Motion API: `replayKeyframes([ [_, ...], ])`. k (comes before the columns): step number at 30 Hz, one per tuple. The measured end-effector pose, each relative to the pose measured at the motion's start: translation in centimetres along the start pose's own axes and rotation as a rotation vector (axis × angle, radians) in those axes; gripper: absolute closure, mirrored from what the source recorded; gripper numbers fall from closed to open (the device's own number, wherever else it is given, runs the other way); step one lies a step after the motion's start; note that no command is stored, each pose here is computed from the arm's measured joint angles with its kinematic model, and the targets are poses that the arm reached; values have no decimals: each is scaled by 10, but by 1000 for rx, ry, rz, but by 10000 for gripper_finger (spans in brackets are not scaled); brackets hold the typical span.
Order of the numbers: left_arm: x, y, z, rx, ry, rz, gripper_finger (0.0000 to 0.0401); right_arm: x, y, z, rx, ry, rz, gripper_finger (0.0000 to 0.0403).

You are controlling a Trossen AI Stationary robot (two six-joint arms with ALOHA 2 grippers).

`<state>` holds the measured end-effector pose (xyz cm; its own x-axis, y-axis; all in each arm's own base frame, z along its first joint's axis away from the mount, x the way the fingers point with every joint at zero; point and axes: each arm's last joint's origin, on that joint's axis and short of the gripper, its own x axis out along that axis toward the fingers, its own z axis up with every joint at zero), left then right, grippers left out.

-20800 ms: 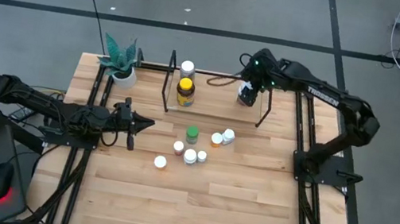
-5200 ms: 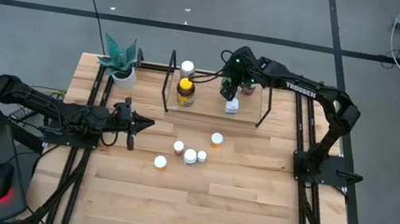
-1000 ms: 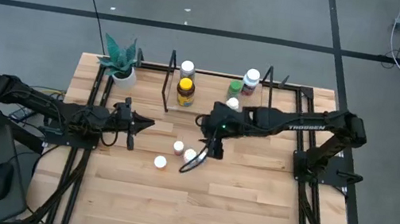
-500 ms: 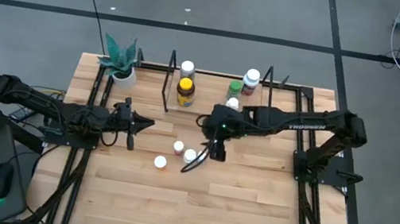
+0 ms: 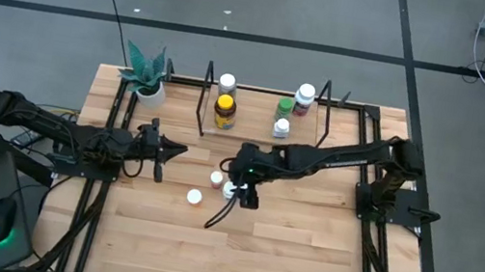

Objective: Pick and place medicine bottles onto shelf by color
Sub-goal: Put the small white and green medicine bottle on the shelf

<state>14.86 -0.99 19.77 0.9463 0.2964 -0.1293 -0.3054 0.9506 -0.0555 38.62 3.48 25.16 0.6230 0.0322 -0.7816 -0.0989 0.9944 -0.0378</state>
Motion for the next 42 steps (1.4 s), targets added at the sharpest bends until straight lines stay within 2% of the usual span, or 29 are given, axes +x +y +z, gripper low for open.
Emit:
replayKeyframes([
  [3,0,0,0,0,0,0,365,10,1,-2,-8,11,2,86],
  [11,0,0,0,1,1,0,367,4,1,3,-13,-38,33,63],
  [18,0,0,0,1,1,0,371,3,-4,4,-9,-48,80,63],
  [28,0,0,0,2,2,0,366,20,4,2,-47,-42,119,64],
  [38,0,0,0,-2,-4,-1,367,54,5,-10,-61,37,100,65],
  [42,0,0,0,-1,-2,-1,362,53,4,-11,-72,44,66,68],
])
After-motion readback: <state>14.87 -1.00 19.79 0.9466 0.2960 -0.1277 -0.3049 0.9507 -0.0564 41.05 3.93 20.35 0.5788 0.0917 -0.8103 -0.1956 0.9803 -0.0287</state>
